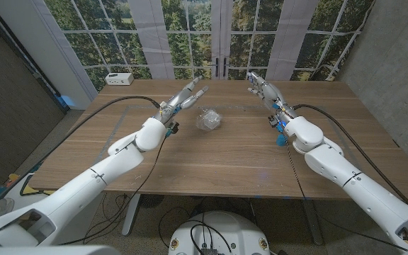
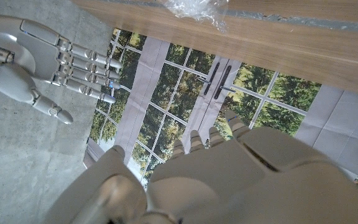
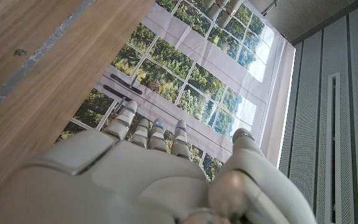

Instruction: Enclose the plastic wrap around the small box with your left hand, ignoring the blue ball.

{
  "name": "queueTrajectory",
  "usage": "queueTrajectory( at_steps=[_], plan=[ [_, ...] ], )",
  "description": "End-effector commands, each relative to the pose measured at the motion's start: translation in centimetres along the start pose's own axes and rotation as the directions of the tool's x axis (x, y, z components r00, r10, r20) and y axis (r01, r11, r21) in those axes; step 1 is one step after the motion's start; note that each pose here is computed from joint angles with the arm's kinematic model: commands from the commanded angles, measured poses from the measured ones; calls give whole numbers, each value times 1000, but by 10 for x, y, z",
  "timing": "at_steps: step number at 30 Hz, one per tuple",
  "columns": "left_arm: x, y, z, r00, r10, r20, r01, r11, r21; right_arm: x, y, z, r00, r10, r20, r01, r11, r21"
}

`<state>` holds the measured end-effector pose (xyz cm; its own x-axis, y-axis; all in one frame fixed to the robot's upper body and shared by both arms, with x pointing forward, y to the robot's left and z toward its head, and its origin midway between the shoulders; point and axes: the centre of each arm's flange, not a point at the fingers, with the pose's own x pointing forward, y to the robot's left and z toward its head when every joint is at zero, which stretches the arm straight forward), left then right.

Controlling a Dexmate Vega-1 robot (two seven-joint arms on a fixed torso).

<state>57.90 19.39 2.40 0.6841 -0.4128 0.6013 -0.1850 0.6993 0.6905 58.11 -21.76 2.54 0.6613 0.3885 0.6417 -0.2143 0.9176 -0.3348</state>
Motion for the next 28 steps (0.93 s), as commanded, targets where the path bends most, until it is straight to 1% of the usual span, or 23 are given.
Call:
queueTrajectory(
  at_steps=[1,2,4,5,7,8,9,10,11,13,15,16,17,19,20,22,23,24,25,26,27,28],
  plan=[
    [-16,25,-18,1000,12,25,-4,952,-306,-2,-6,-13,997,-78,8,77,996,51],
    [-18,26,-19,999,18,32,-5,939,-343,-3,-7,-15,996,-87,10,87,994,64],
    [-21,31,-22,999,24,36,-10,935,-355,-4,-8,-19,994,-105,20,102,990,102],
    [-23,33,-23,998,40,38,-23,931,-363,-4,-9,-21,994,-111,21,108,987,117],
    [-25,38,-26,999,27,44,-8,923,-385,-7,-12,-22,991,-135,12,133,985,107],
    [-26,39,-27,998,29,50,-7,915,-404,-7,-13,-23,991,-136,11,134,984,116],
    [-28,41,-29,998,33,51,-9,906,-423,-9,-14,-26,990,-137,12,134,980,148],
    [-29,42,-30,999,27,43,-6,903,-430,-11,-14,-27,986,-165,11,161,975,154],
    [-30,43,-32,998,34,44,-10,894,-448,-12,-15,-26,986,-164,0,163,977,138],
    [-30,44,-35,999,24,42,0,872,-490,-14,-17,-27,983,-182,6,179,971,157],
    [-33,44,-38,999,50,21,-31,843,-537,-15,-18,-27,981,-195,-5,193,970,145],
    [-32,45,-40,999,31,20,-15,837,-548,-16,-19,-27,979,-205,-10,205,968,145],
    [-32,45,-42,1000,20,20,-6,822,-569,-17,-19,-27,978,-210,-11,210,968,140],
    [-34,45,-47,999,31,-17,-35,809,-587,-18,-17,-27,976,-215,-10,215,966,142],
    [-35,45,-50,999,32,-33,-46,794,-606,-18,-15,-27,977,-213,-12,213,967,138],
    [-36,43,-60,997,36,-69,-73,746,-662,-16,-11,-27,978,-210,-13,209,968,141],
    [-38,42,-62,994,57,-98,-108,744,-660,-15,-9,-27,980,-198,-9,198,970,139],
    [-38,43,-65,992,56,-114,-118,746,-656,-15,-8,-26,980,-198,-10,198,970,143],
    [-37,42,-68,990,43,-132,-121,730,-672,-15,-7,-25,980,-200,-12,200,971,134],
    [-38,42,-70,985,57,-165,-152,740,-655,-14,-6,-23,979,-204,-11,203,971,129],
    [-37,42,-74,987,61,-150,-146,737,-659,-14,-5,-22,979,-203,-5,201,970,137],
    [-37,42,-76,986,62,-154,-151,723,-674,-13,-4,-21,980,-201,-1,199,971,132]
  ],
)
